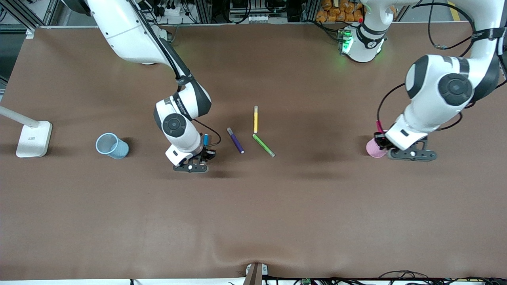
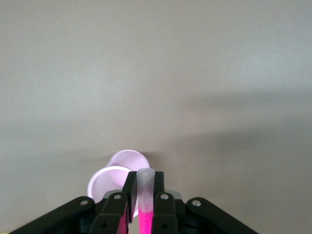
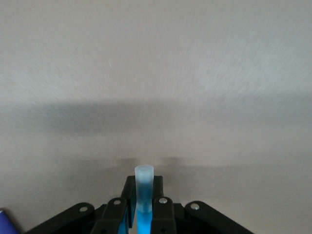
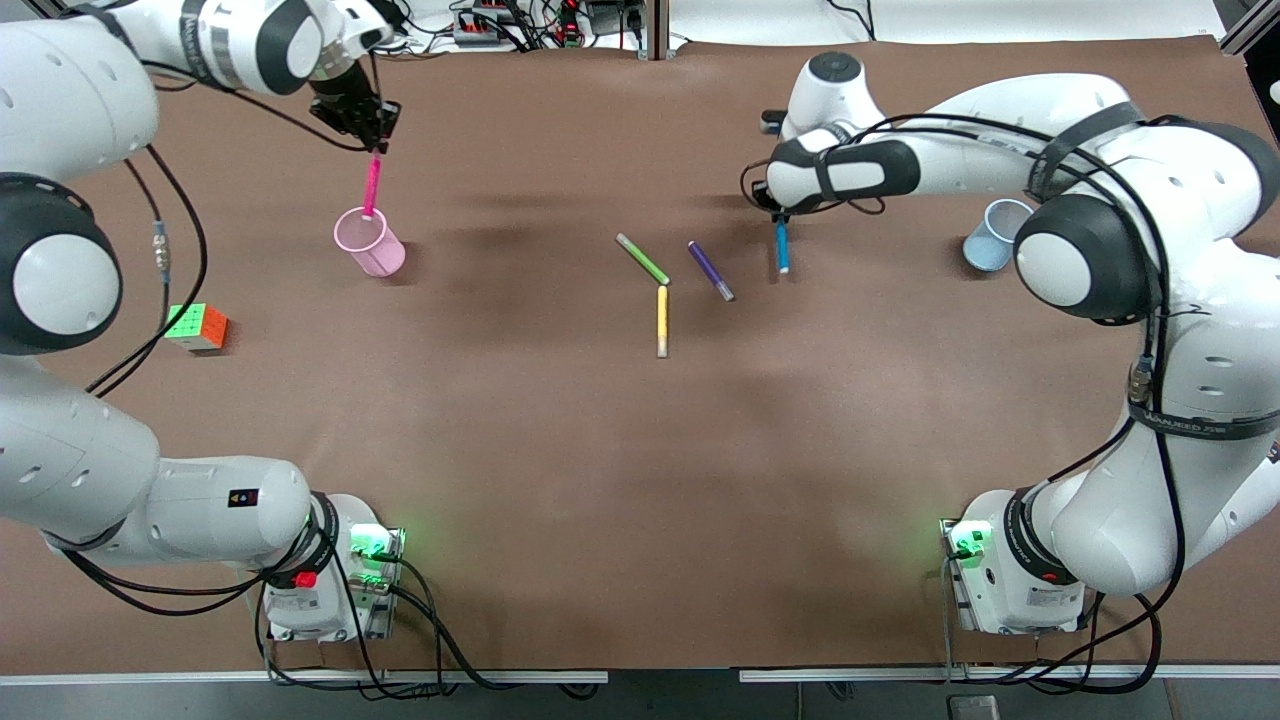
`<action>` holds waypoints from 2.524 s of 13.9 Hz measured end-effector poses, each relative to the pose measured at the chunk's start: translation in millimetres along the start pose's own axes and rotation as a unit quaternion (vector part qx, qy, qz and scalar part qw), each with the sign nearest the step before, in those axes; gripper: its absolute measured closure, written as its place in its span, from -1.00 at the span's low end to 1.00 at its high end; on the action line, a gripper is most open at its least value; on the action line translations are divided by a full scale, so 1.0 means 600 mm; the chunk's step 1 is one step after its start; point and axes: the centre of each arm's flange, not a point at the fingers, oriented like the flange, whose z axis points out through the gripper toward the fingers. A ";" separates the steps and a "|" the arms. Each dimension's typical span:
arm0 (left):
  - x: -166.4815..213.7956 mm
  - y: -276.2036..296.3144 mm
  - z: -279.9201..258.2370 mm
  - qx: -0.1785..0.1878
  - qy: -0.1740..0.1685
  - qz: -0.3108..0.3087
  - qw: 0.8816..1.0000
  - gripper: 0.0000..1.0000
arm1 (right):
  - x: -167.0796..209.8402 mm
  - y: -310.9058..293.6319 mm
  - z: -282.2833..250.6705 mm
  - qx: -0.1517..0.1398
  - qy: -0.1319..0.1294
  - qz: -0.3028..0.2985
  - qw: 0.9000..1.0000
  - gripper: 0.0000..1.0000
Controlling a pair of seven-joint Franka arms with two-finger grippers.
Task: Place pink and blue markers in matching cups
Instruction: 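Drop the pink marker into the pink cup while the right gripper carries the blue marker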
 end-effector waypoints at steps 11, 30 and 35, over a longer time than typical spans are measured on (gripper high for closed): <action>-0.073 -0.061 0.078 0.010 0.103 0.079 0.991 0.66 | 0.140 0.332 -0.221 0.043 0.071 -0.297 0.951 0.67; -0.014 -0.060 0.035 0.001 0.020 0.059 0.998 -1.00 | -0.018 0.681 -0.173 0.307 0.136 -0.503 0.796 0.67; 0.026 -0.006 -0.099 -0.007 -0.035 0.066 0.997 -1.00 | -0.035 0.703 -0.158 0.314 0.139 -0.494 0.798 0.64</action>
